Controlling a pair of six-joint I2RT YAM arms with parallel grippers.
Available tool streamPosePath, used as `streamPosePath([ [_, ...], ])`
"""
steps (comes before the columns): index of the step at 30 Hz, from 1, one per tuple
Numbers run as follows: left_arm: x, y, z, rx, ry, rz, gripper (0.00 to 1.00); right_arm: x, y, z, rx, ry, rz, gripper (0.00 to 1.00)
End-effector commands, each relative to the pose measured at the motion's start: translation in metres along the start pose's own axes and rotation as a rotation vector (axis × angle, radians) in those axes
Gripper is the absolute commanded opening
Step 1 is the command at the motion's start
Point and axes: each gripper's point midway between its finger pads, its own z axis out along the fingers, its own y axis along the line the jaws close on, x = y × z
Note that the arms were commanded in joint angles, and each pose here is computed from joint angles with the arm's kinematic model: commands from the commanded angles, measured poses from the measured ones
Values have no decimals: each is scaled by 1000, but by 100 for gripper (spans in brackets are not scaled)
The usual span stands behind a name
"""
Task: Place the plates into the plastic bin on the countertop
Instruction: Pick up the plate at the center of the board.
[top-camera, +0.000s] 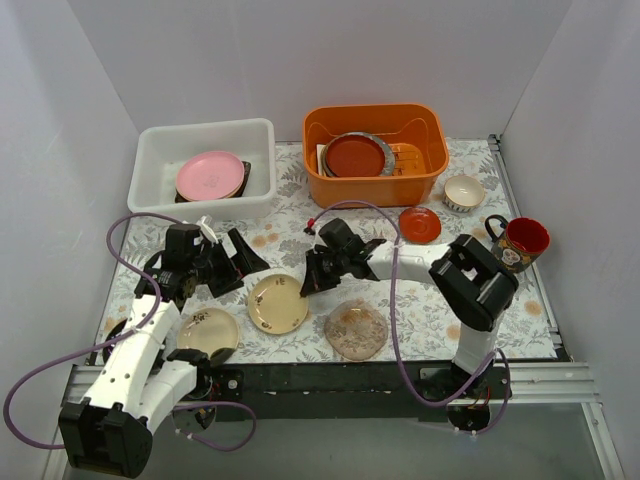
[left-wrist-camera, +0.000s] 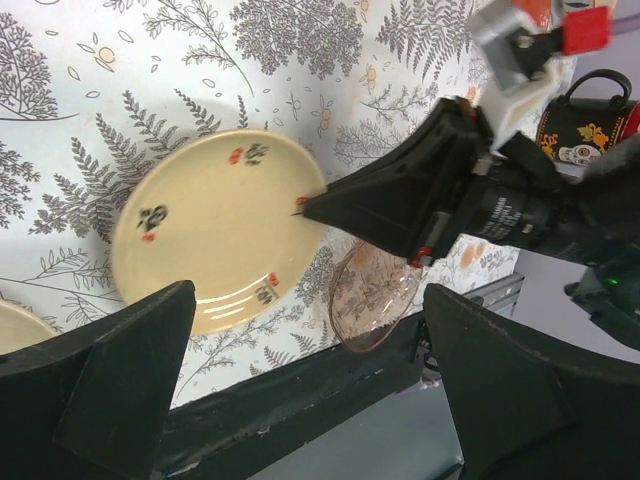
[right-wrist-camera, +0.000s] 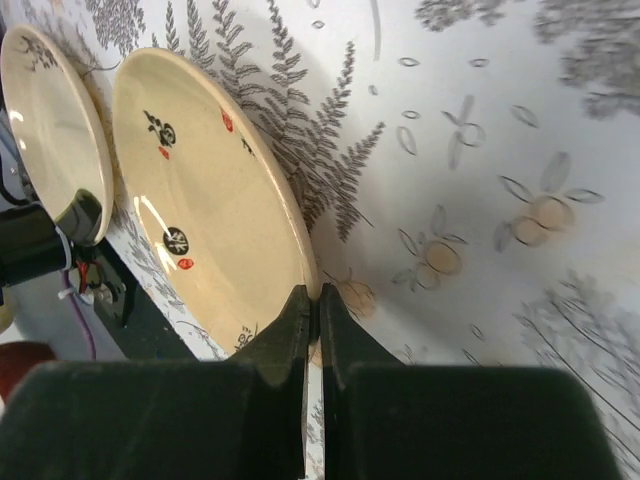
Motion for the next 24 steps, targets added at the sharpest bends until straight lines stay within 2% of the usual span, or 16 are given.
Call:
streamPosePath([
  [1,-10,0,-8,-32,-48,42,97,-28,1,-35,39,-133,-31,1],
  [9,-5,5,-1,-5,-59,43,89,-59,27,-83,3,-286,-40,1],
  [14,-3,-4,-2,59,-63,41,85,-68,42,-101,-31,-335,-42,1],
  [18,-6,-19,-8,136,-96,45,78,-75,65,-118,-129,-380,-53,1],
  [22,-8,-29,-14,192,-129,53,61,-79,76,-127,-164,-396,-53,1],
  [24,-6,-28,-12,192,-116,55,56,-78,78,-130,-168,-403,-56,1],
])
